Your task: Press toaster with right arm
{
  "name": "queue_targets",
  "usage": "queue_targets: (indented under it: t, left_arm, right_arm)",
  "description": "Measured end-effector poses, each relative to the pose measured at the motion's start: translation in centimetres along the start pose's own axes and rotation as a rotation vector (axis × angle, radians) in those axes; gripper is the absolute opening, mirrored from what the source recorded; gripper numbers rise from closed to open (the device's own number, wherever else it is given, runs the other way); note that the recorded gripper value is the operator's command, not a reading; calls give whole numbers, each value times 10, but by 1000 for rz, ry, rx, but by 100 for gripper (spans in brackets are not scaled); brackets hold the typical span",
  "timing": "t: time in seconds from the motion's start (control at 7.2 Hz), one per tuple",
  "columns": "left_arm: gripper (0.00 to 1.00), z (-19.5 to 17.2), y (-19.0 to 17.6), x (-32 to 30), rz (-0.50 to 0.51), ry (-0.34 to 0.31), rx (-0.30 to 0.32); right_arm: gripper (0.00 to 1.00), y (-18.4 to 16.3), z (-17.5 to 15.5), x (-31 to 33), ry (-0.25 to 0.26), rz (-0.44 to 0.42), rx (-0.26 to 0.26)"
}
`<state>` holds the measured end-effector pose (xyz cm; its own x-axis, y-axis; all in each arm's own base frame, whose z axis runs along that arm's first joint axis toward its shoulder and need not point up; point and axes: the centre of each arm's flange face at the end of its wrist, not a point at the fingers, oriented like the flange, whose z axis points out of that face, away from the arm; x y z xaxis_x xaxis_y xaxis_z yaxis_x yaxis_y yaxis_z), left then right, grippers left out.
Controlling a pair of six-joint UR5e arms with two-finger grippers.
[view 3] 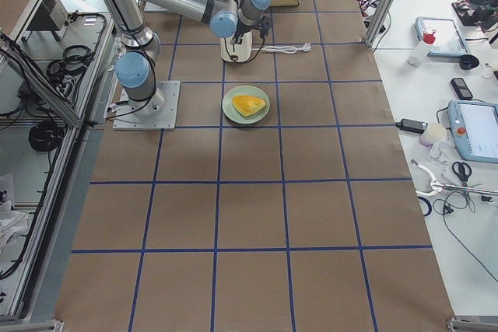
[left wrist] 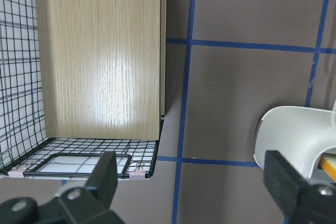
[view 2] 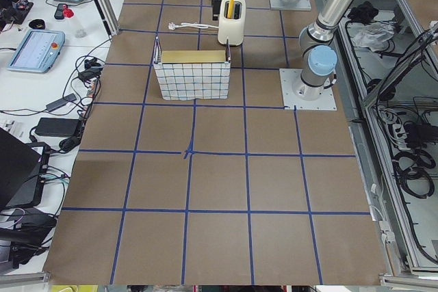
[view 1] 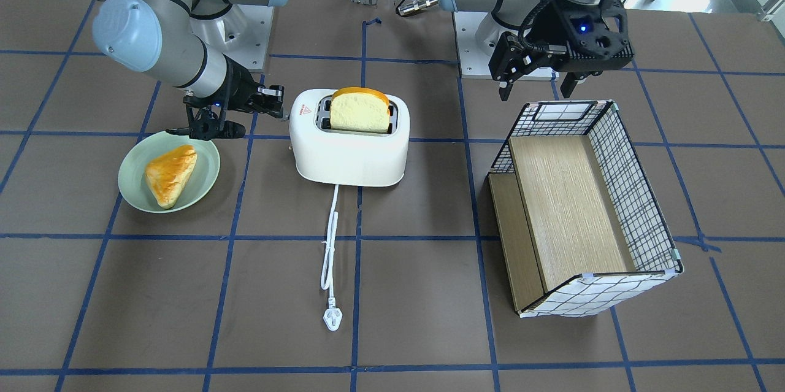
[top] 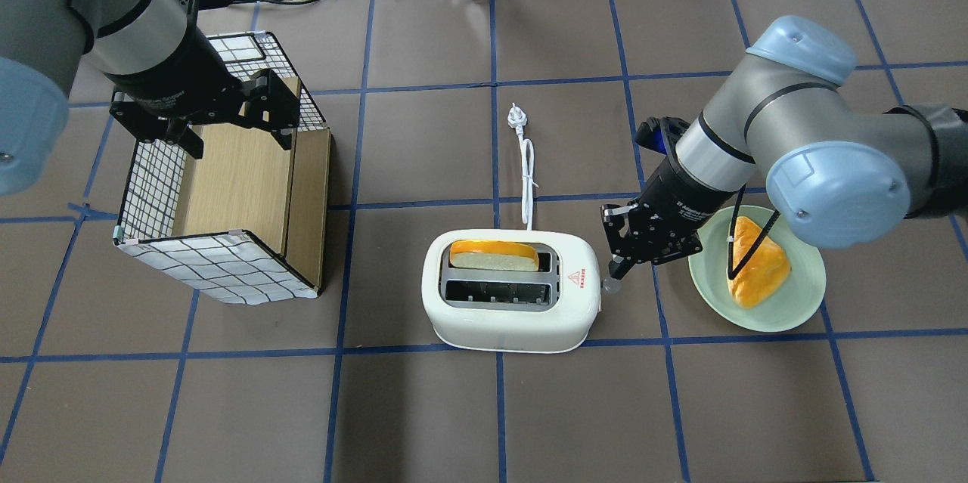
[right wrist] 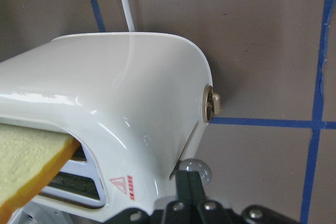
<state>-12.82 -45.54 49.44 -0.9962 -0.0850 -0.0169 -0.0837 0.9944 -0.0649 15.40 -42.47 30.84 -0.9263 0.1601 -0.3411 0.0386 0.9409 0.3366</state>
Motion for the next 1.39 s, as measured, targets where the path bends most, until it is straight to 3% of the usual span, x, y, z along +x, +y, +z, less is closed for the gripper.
queue_targets:
  t: [1.39]
  left_arm:
    - [100,0,0,0,0,0,0]
  right_arm:
    - [0,-14,12,6,3,-31,-26]
